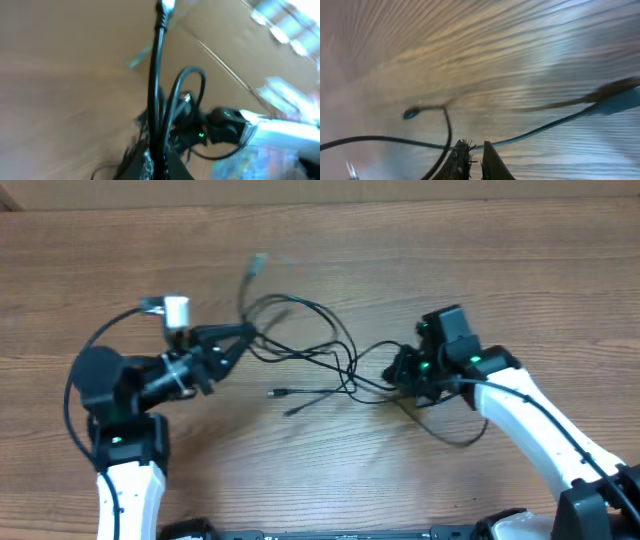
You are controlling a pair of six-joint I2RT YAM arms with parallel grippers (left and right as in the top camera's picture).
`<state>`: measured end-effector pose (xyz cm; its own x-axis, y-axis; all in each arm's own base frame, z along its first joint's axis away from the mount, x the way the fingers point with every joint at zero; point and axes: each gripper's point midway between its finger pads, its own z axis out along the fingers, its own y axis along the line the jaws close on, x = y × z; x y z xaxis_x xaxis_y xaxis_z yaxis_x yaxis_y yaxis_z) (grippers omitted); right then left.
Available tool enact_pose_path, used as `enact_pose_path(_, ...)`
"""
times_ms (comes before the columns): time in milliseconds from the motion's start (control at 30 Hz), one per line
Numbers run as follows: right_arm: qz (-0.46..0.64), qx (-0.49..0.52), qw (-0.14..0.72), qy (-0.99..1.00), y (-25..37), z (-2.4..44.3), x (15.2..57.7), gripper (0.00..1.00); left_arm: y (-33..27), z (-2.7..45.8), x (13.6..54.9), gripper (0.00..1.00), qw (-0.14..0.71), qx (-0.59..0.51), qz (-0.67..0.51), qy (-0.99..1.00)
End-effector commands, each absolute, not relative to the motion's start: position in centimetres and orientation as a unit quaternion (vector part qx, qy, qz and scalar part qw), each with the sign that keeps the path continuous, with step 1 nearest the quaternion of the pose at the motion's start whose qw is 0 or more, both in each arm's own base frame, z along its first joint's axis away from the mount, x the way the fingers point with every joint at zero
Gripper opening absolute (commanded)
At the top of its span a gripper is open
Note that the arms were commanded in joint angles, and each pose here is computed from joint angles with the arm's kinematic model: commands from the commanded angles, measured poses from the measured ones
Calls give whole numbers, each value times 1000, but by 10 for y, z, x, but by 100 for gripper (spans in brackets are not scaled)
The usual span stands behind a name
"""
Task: Untangle cables
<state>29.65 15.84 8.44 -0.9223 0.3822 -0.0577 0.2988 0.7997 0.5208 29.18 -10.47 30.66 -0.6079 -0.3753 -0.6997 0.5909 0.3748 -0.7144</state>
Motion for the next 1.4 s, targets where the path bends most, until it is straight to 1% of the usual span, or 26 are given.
enact_pose_path(0,228,228,96,942,120,82,307,13,-61,296,310,28,439,-40,-528,726)
enact_pose_path(33,239,227,92,940,118,83,307,19,-53,285,312,47,423,-76,-526,734)
enact_pose_path(67,252,221,90,938,117,85,308,27,-46,274,313,65,408,-107,-522,741)
enact_pose_path(100,265,211,90,937,118,88,309,37,-42,262,314,78,394,-130,-517,749)
enact_pose_path(133,275,201,91,936,118,90,309,48,-40,252,314,89,382,-146,-511,756)
enact_pose_path(167,281,195,94,935,118,92,310,60,-38,244,314,96,373,-157,-505,762)
enact_pose_path(200,283,189,99,935,116,94,311,67,-38,236,313,100,363,-165,-500,769)
enact_pose_path(233,283,186,104,935,115,96,312,74,-38,227,312,100,350,-176,-497,775)
enact_pose_path(333,287,165,128,935,114,109,315,89,-42,212,309,100,319,-190,-497,785)
enact_pose_path(433,295,155,157,930,114,131,316,98,-47,204,307,100,296,-196,-502,789)
enact_pose_path(467,298,151,169,927,114,140,315,100,-51,203,305,100,289,-195,-505,790)
enact_pose_path(633,302,143,203,920,111,171,299,100,-83,203,298,100,260,-152,-522,798)
enact_pose_path(733,266,158,211,927,97,175,284,100,-117,199,292,99,245,-109,-516,814)
enact_pose_path(867,223,177,196,938,82,168,265,100,-150,176,293,100,257,-91,-438,857)
enact_pose_path(1033,171,197,164,952,66,152,248,100,-174,154,295,100,314,-69,-316,892)
enact_pose_path(1100,158,201,153,955,62,147,243,100,-188,151,296,99,332,-29,-300,894)
enact_pose_path(1233,153,202,145,956,61,145,241,100,-209,141,300,79,339,30,-290,895)
enact_pose_path(1267,153,203,144,956,61,144,241,100,-209,137,303,78,337,30,-281,898)
enact_pose_path(1367,153,203,144,956,61,144,241,100,-213,126,315,81,327,55,-254,909)
